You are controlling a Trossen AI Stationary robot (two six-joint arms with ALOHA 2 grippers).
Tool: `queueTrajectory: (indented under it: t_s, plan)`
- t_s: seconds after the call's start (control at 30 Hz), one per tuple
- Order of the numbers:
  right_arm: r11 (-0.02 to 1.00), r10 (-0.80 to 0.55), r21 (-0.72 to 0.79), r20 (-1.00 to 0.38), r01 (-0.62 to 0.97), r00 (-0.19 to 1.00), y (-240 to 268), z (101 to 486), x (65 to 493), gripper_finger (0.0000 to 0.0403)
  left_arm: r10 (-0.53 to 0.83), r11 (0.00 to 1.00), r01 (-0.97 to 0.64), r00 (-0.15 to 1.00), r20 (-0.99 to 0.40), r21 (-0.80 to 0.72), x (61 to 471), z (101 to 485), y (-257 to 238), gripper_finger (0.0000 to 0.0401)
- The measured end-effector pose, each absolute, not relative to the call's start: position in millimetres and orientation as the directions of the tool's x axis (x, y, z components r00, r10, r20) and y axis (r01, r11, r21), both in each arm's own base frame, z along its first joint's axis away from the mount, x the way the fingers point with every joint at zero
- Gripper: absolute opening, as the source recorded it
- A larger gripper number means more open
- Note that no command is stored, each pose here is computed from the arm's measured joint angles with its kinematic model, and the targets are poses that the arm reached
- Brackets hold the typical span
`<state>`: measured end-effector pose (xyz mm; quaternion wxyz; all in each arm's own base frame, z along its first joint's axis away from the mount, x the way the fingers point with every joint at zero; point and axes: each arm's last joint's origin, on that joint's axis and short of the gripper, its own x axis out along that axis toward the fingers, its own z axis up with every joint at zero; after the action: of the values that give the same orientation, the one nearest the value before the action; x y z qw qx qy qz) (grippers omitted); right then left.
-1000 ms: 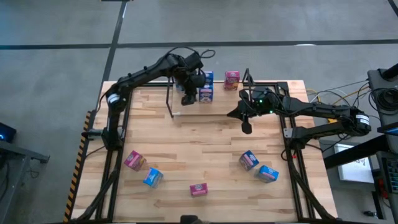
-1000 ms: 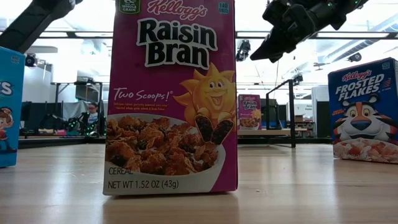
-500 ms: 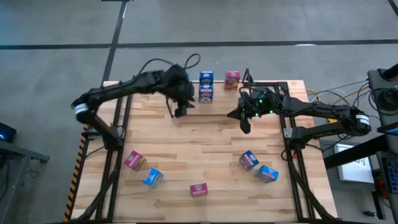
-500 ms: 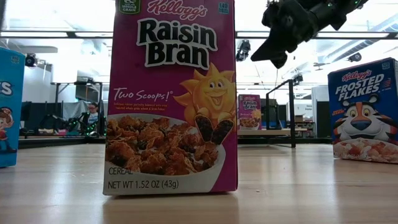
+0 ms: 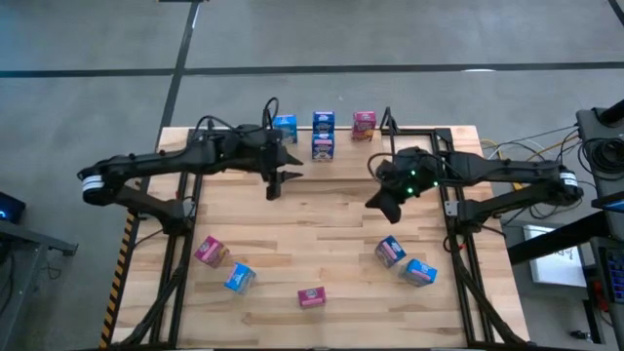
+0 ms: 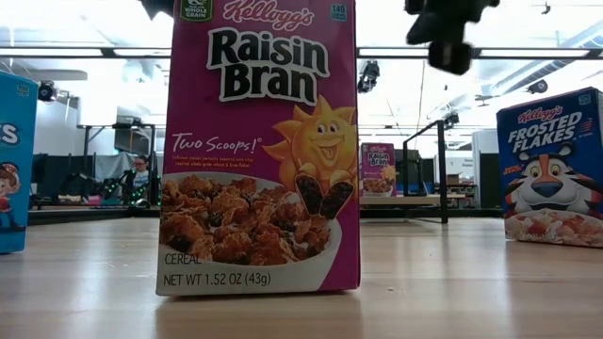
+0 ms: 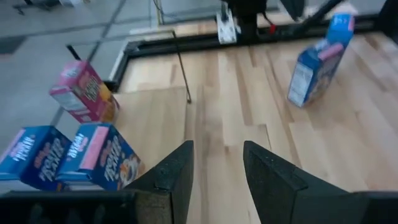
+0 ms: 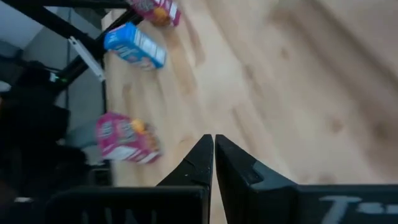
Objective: Stack cereal on shelf
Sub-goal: Put the dark blue cereal box on the shelf aligned with the other dark blue cereal box Adjust the dark blue cereal box on the shelf
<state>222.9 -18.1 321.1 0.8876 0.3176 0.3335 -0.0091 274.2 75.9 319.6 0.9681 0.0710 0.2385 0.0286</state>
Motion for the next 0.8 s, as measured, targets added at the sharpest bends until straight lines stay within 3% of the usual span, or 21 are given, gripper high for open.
queueTrajectory:
  t_s: [0.2, 0.47, 0.63, 0.8]
  plan:
    - [0.685, 0.275, 0.599, -0.74, 0.414, 0.613, 5, 327, 212, 0.0009, 0.092, 0.991, -0.041, 0.904, -0.417, 0.13, 268, 315, 73, 0.0123]
    - [0.647, 0.327, 0.345, -0.931, 0.679, 0.162, 43, 316, 184, 0.0009, 0.085, 0.993, -0.043, 0.904, -0.42, 0.11, 271, 311, 72, 0.0123]
    - [0.7, 0.289, 0.296, -0.95, 0.65, 0.121, 65, 300, 189, 0.0009, 0.079, 0.993, -0.037, 0.905, -0.417, 0.109, 272, 311, 70, 0.0123]
    - [0.622, 0.227, 0.237, -0.967, 0.746, 0.117, 69, 293, 197, 0.0015, 0.079, 0.993, -0.035, 0.908, -0.412, 0.111, 272, 312, 70, 0.0123]
